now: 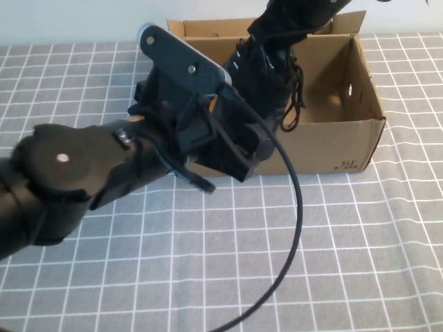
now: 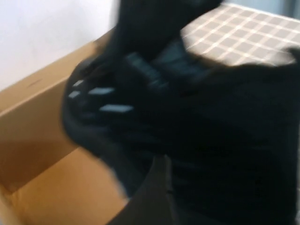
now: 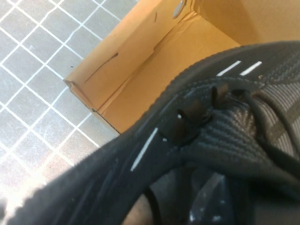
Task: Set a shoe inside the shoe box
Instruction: Hand over the shoe
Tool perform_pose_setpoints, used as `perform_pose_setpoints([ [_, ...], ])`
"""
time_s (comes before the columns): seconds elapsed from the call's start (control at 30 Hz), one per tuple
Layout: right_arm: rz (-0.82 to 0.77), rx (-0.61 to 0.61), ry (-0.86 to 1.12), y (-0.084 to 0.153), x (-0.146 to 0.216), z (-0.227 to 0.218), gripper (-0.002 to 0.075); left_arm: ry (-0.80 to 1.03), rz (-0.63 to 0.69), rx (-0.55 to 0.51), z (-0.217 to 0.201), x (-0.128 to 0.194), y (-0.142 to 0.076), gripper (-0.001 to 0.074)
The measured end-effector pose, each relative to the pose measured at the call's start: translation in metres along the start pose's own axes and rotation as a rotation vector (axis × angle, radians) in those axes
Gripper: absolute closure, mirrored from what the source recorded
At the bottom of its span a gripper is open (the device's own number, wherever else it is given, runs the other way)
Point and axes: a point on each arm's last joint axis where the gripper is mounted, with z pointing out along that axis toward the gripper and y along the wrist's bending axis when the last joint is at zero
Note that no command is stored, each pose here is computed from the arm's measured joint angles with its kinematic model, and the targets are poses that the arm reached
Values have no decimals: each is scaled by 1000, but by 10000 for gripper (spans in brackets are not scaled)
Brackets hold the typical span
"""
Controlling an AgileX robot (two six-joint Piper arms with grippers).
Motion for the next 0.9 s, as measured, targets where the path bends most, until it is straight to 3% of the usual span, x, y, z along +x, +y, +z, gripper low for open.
perform_pose_setpoints([
  [0.17,-7,-6,-1,1,0,0,731,30,-26,-39,14,8,2,66],
  [0.67,-12,-16,-9,1,-1,0,731,49,-33,51,21,7,-5,65],
  [0.9,-10,-22,-10,2,-1,0,732,28,-36,23,17,2,-2,65],
])
